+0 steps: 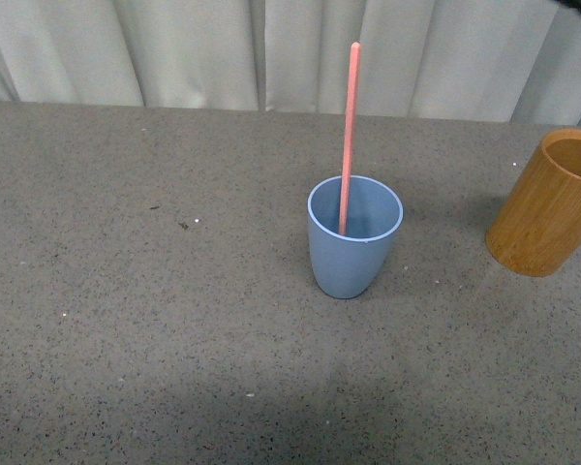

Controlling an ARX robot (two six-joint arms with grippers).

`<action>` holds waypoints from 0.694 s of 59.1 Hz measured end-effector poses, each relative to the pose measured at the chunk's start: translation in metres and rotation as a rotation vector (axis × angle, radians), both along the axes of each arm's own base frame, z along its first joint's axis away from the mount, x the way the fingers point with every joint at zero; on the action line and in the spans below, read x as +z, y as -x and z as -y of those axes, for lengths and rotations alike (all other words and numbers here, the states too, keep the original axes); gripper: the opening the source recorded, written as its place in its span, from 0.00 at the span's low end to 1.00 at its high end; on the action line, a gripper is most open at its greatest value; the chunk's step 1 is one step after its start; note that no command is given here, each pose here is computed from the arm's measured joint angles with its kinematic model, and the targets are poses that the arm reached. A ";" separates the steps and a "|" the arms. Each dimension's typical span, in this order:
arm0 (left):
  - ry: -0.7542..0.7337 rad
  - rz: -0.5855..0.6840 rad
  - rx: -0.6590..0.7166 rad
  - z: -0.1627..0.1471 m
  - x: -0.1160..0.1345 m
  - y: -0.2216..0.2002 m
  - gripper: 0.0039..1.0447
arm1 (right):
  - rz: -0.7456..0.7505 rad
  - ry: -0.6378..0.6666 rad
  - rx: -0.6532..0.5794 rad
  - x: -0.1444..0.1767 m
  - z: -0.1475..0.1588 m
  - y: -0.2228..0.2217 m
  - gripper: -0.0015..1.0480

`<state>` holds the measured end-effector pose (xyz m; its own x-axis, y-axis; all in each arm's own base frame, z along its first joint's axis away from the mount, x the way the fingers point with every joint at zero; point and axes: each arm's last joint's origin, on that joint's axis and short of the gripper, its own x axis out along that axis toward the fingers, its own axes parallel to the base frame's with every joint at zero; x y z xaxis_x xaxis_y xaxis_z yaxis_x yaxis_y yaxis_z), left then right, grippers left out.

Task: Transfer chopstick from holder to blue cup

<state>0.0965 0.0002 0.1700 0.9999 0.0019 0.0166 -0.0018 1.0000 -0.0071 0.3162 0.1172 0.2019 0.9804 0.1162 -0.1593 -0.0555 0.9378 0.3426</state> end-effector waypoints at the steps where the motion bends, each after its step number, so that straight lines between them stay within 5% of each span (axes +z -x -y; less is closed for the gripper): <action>1: 0.000 0.000 0.000 0.000 0.000 0.000 0.94 | 0.032 0.012 -0.026 0.002 0.006 0.005 0.80; 9: 0.000 0.000 0.000 0.000 0.000 0.000 0.94 | 0.185 0.186 -0.068 0.007 0.055 0.056 0.60; 17: 0.000 0.000 0.000 0.000 0.000 0.000 0.94 | 0.115 0.301 -0.066 -0.026 0.109 0.134 0.38; 24: 0.000 0.000 -0.002 0.000 0.000 0.000 0.94 | 0.006 0.329 -0.066 -0.052 0.117 0.188 0.19; 31: 0.000 0.000 -0.001 0.000 0.000 0.000 0.94 | 0.125 0.336 -0.076 -0.041 0.117 0.213 0.01; 41: 0.000 0.001 0.001 0.000 0.000 0.000 0.94 | 0.181 0.339 -0.085 -0.037 0.117 0.218 0.01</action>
<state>0.0964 0.0002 0.1701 0.9998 0.0027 0.0174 -0.0026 1.0000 -0.0067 0.0978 0.0003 0.1652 1.0000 0.0038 0.0013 -0.0038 1.0000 0.0040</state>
